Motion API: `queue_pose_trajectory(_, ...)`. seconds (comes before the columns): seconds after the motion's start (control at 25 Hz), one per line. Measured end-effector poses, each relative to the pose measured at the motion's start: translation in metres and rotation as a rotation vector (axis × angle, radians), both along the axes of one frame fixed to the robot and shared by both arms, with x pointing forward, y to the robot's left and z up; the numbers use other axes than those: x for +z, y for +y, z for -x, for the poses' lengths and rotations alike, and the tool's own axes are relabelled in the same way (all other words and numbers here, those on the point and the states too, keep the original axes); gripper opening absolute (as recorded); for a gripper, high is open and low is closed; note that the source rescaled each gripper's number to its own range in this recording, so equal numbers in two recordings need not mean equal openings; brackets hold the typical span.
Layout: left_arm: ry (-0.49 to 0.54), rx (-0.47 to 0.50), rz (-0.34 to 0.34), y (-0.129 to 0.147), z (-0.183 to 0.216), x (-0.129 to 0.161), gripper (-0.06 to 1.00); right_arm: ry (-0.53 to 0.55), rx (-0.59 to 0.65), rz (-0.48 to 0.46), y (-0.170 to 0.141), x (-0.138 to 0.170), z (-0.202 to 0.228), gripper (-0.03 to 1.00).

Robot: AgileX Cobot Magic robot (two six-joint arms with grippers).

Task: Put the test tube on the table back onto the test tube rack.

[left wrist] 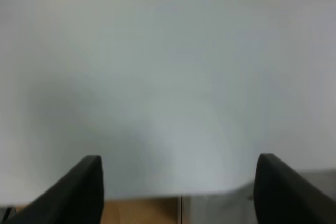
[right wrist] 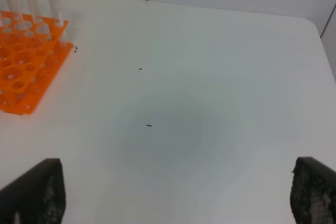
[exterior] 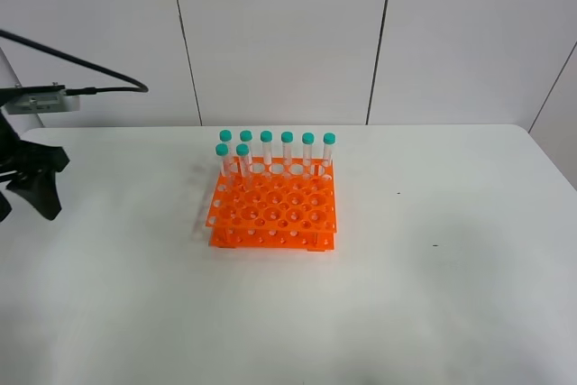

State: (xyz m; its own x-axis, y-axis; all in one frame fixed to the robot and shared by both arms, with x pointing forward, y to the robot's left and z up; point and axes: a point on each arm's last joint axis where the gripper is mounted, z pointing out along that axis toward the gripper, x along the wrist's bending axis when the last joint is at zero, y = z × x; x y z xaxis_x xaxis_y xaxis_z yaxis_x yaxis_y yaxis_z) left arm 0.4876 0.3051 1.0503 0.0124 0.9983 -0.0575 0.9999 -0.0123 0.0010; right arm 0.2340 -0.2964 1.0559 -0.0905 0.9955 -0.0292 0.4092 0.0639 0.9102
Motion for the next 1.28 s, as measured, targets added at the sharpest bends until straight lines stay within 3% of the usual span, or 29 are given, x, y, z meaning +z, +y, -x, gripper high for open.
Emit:
queue_pose_trajectory(0.2,-0.069,0.000,-0.002,-0.003,0.076,0.005,0.98,0.000,0.000,0.000,0.000,0.000,0.000,0.96)
queue_pose_trajectory(0.36,-0.181,0.013,-0.006,-0.005,0.134,0.003,0.98,0.000,0.000,0.000,0.000,0.000,0.000,0.96)
queue_pose_trajectory(0.6,-0.479,0.040,-0.010,-0.007,0.198,-0.010,0.98,0.000,0.000,0.000,0.000,0.000,0.000,0.96)
queue_pose_trajectory(0.76,-0.672,0.044,-0.012,-0.008,0.221,-0.012,0.98,0.000,0.000,0.000,0.000,0.000,0.000,0.96)
queue_pose_trajectory(0.88,-0.756,0.045,-0.016,-0.008,0.232,-0.011,0.98,0.000,0.000,0.000,0.000,0.000,0.000,0.96)
queue_pose_trajectory(1.28,-0.789,0.046,-0.032,-0.007,0.236,-0.010,0.98,0.000,0.000,0.000,0.000,0.000,0.000,0.96)
